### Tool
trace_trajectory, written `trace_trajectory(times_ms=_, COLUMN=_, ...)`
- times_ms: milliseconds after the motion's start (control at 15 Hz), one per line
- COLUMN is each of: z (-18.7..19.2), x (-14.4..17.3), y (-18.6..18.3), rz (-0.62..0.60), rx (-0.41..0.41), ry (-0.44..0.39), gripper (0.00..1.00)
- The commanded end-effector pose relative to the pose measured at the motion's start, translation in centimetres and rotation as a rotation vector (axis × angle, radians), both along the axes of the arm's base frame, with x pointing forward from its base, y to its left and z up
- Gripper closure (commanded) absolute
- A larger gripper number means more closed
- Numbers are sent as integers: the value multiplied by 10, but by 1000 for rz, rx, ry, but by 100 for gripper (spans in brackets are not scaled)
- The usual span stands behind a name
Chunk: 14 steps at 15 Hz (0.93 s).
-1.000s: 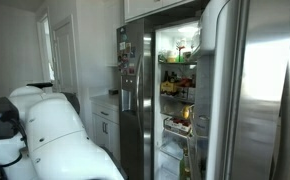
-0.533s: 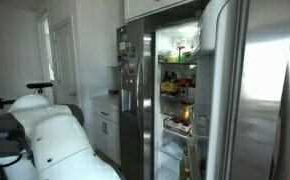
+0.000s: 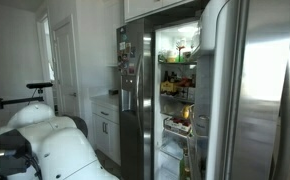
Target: Remove the green can from the stool and place it in the fridge
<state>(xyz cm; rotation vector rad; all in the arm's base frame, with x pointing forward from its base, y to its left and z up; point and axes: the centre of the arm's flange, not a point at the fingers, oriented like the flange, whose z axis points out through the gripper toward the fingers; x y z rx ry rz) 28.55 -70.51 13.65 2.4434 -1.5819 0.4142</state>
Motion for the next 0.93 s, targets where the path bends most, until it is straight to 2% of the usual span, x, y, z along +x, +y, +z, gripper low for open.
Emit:
trace_trajectory(times_ms=0, z=-12, x=12, y=-23, rz=-3, rx=13, ry=29, gripper=0)
trace_trajectory(times_ms=867, z=-54, x=5, y=-34, rz=-61, rx=70, ry=95, gripper=0)
